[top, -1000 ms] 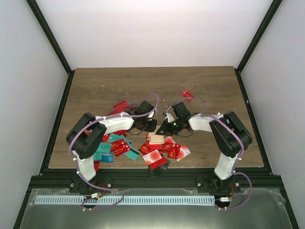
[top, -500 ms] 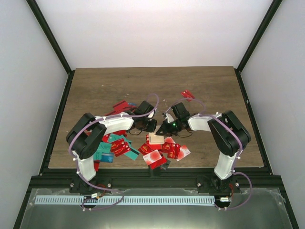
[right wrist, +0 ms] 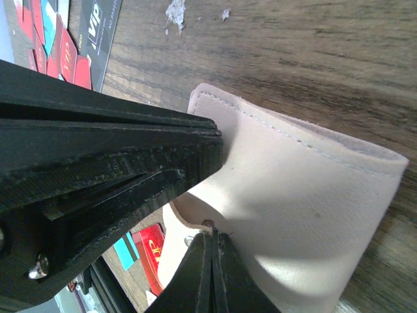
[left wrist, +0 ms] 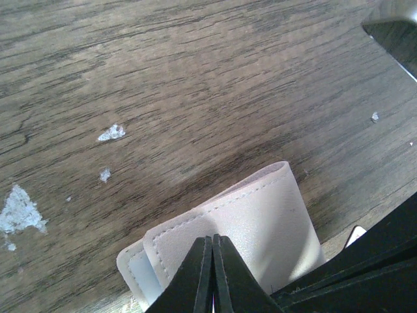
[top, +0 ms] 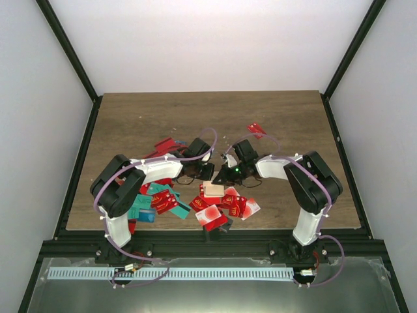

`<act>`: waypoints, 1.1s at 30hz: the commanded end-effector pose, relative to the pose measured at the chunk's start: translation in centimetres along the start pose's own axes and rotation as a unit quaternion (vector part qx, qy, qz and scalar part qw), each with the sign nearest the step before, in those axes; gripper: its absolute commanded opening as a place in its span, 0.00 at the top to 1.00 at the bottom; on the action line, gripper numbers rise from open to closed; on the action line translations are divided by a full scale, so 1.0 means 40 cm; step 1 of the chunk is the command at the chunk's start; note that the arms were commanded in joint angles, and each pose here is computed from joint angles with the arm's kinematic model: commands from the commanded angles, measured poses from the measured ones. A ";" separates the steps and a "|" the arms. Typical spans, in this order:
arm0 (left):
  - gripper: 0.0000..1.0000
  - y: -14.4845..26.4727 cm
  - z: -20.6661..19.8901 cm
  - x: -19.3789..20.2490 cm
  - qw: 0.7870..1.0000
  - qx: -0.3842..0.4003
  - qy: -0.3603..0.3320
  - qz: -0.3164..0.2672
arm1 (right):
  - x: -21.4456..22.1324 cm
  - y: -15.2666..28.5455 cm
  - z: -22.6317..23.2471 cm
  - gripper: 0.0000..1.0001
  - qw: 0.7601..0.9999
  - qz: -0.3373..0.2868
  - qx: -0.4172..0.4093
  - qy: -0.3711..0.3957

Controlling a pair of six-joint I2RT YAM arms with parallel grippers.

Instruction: Put the credit cards into the card holder

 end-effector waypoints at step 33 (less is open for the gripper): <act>0.96 0.003 0.014 0.062 0.999 -0.010 -0.014 0.030 | -0.008 -0.016 -0.123 0.99 0.989 -0.006 0.125 -0.083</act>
Point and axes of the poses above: each gripper's point midway between its finger pads, its own y axis back along the fingers, its own z axis along the line the jaws close on, x = y × z, the point moved 5 cm from there along y, back along the fingers, and after that the axes turned 6 degrees about y, right-handed, at the moved point
